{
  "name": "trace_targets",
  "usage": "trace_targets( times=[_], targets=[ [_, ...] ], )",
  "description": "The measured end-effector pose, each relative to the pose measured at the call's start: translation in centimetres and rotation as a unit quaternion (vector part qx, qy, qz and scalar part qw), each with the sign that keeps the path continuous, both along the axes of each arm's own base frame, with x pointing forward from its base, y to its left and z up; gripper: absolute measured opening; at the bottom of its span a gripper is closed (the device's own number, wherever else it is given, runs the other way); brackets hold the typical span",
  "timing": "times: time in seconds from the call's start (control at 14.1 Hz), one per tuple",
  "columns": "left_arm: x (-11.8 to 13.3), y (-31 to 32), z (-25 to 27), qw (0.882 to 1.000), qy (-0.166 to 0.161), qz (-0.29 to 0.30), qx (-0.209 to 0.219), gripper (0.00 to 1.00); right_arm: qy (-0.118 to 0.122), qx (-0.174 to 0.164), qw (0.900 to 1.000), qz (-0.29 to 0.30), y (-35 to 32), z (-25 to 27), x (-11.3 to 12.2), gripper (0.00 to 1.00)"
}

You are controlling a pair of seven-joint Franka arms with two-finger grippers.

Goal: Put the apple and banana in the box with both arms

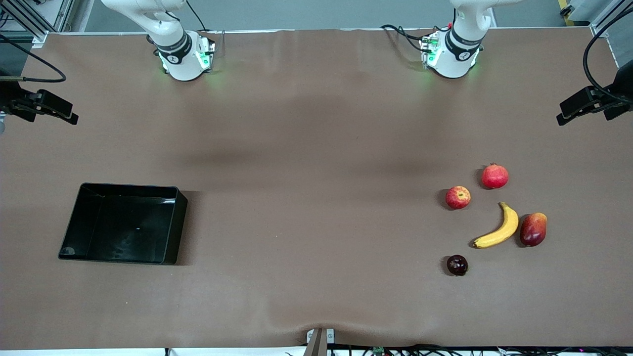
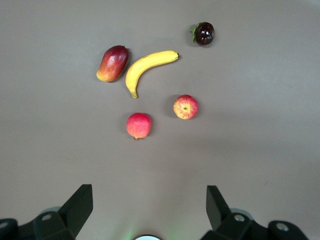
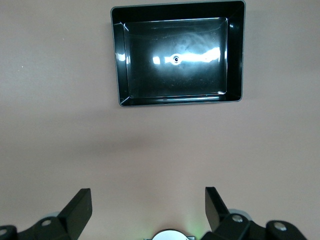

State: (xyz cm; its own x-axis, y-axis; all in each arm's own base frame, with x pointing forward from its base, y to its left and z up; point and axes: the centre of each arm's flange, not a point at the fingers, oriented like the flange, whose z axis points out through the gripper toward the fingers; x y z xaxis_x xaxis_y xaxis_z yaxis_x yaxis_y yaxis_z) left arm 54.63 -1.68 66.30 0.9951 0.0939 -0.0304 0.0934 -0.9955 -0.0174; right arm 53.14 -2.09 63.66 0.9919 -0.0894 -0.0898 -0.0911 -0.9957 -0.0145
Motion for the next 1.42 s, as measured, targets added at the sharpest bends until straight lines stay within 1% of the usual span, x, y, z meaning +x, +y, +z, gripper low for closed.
trace_targets(
  times=[0.78, 1.21, 1.42],
  targets=[
    [0.0, -0.1, -0.2, 1.0, 0.002, -0.001, 0.0, 1.0, -0.001, 0.0, 1.0, 0.001, 0.1, 0.0, 0.0, 1.0],
    [0.0, -0.3, -0.4, 1.0, 0.004, -0.003, 0.0, 1.0, 0.004, 0.0, 1.0, -0.001, -0.1, -1.3, 0.9, 1.0],
    [0.0, -0.4, -0.4, 1.0, 0.004, -0.003, 0.0, 1.0, 0.005, 0.0, 1.0, -0.001, -0.1, -1.4, 1.0, 1.0]
  ],
)
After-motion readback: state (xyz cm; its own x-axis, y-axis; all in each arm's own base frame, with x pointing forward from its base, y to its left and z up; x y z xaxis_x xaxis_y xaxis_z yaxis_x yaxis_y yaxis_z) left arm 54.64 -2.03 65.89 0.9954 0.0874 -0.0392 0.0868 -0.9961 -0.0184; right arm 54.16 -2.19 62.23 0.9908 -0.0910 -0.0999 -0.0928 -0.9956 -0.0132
